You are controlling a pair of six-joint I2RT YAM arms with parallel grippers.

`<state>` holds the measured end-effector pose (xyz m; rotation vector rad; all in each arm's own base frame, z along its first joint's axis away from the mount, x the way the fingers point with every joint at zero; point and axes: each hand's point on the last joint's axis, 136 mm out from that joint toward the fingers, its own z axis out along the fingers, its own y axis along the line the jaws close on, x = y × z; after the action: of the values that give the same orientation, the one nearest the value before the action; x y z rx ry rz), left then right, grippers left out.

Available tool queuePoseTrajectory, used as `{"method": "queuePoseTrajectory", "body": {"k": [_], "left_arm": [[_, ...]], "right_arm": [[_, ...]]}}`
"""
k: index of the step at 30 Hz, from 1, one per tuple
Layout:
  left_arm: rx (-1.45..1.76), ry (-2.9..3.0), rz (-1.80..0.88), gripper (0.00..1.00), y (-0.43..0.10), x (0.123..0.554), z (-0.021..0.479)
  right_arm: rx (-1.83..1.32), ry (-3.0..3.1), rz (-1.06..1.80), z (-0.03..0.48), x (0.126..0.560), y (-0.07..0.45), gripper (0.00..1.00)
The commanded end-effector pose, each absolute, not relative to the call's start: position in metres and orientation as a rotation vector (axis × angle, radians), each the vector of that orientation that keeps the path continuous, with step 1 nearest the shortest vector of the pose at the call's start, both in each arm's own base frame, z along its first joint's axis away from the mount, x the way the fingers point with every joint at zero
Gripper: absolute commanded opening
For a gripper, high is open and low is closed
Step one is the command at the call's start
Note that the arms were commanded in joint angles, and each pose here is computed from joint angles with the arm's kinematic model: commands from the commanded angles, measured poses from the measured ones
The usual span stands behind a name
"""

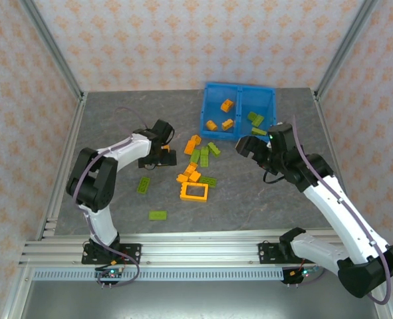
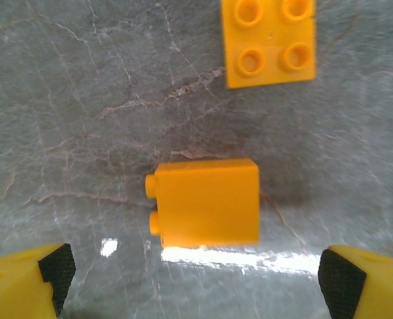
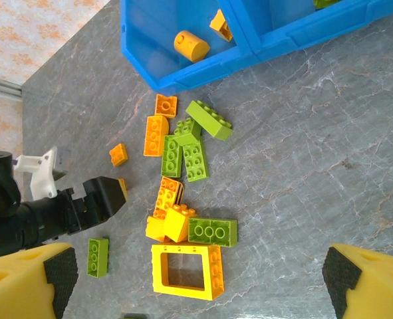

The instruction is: Sort the legos into containers by color

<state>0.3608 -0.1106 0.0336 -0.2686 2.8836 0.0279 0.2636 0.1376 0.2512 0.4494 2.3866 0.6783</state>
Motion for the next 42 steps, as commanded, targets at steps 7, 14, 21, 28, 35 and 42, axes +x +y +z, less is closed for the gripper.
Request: {"method": "queuePoseTrajectory", "body": {"k": [7,14,21,28,35,42], "left_arm": [[-0.318,2.863,-0.009,0.69,-0.112,0.379,0.023],[-0.333,2.87,0.018,0.49,-0.108,0.374,0.021],[-0.336,2.69,-0.081,0.42,-0.11,0.382,0.103],[-0.22,2.426,-0.201,0.43,-0.137,0.397,0.234],[-0.019,2.309,-0.264,0.43,-0.217,0.432,0.302],[0.089,2.364,-0.176,0.43,-0.273,0.484,0.27]], "right_arm": [[0.447,2.378,0.671,0.252,0.262,0.136,0.96],[0.449,2.38,0.684,0.252,0.264,0.139,0.96],[0.45,2.377,0.677,0.254,0.264,0.138,0.96],[0.453,2.368,0.688,0.257,0.267,0.14,0.96],[0.463,2.368,0.702,0.258,0.266,0.141,0.96],[0.468,2.352,0.687,0.263,0.26,0.134,0.97]]}}
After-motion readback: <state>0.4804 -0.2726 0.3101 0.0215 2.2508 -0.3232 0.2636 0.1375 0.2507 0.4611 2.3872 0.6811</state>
